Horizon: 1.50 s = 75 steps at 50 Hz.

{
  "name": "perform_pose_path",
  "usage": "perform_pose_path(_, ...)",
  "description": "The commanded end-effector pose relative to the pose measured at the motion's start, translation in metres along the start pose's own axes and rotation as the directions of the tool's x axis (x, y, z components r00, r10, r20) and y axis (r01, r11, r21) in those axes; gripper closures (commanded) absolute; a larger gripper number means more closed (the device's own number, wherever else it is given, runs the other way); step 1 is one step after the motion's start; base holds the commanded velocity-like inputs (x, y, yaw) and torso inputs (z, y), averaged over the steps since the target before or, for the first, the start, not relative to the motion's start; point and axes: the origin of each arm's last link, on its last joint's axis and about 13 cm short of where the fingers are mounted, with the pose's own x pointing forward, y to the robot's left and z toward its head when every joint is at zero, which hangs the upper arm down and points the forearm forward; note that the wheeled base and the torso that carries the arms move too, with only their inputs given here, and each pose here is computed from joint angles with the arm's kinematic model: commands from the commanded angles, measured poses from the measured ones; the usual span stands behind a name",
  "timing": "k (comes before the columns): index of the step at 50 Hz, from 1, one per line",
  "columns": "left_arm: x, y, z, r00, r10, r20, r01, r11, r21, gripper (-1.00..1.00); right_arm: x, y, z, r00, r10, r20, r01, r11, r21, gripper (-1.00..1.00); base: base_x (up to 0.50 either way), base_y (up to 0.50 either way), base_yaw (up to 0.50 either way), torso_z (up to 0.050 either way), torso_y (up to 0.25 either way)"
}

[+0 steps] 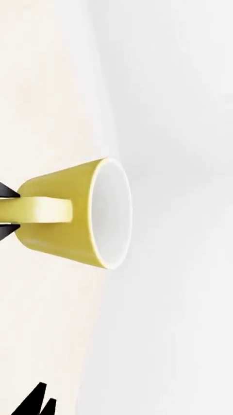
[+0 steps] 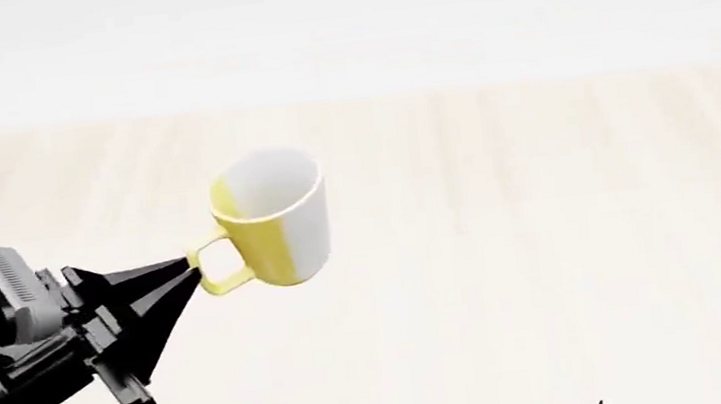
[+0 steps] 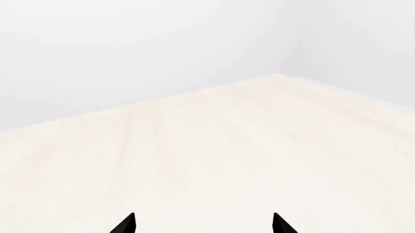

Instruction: Put the yellow and white mug to the front of the white mug.

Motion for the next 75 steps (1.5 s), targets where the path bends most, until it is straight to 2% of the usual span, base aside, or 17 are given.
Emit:
perform_pose_path(1,0.006,0.011,0.013,0.979,-0.194,0.071,0.199,0.976,-0.083,1.0,0.001,0.0,-0.001,1.0,-0.004,-0.001,0.004,1.0,-0.003,-1.0,0.0,0.0,0.0,0.0,0.0)
perform_pose_path(6,0.011,0.007,0.018,0.972,-0.221,0.081,0.228,0.97,-0.09,1.0,0.0,0.001,-0.001,1.0,0.0,-0.001,0.0,1.0,-0.006,-1.0,0.0,0.0,0.0,0.0,0.0)
perform_pose_path(13,0.018,0.001,0.012,0.968,-0.237,0.083,0.244,0.966,-0.086,1.0,-0.001,0.0,0.0,1.0,-0.001,0.003,0.001,1.0,-0.002,-1.0,0.0,0.0,0.0,0.0,0.0)
perform_pose_path(27,0.032,-0.007,-0.011,0.964,-0.265,0.013,0.265,0.96,-0.093,1.0,-0.002,-0.001,0.002,1.0,-0.001,0.009,0.001,1.0,0.004,-1.0,0.0,0.0,0.0,0.0,0.001)
perform_pose_path(38,0.029,-0.008,-0.016,0.967,-0.248,-0.063,0.246,0.968,-0.04,1.0,-0.002,-0.001,0.002,1.0,0.001,0.009,-0.001,1.0,0.003,-1.0,0.0,0.0,0.0,0.0,0.0)
perform_pose_path(50,0.026,-0.013,-0.034,0.958,-0.264,-0.112,0.263,0.964,-0.026,1.0,-0.002,0.0,0.001,1.0,0.002,0.006,-0.002,1.0,0.0,-1.0,0.0,0.0,0.0,0.0,0.0)
perform_pose_path(75,0.024,-0.014,-0.062,0.951,-0.27,-0.151,0.267,0.963,-0.04,1.0,-0.002,0.002,0.0,1.0,0.008,0.003,-0.008,1.0,-0.004,-1.0,0.0,0.0,0.0,0.0,0.0)
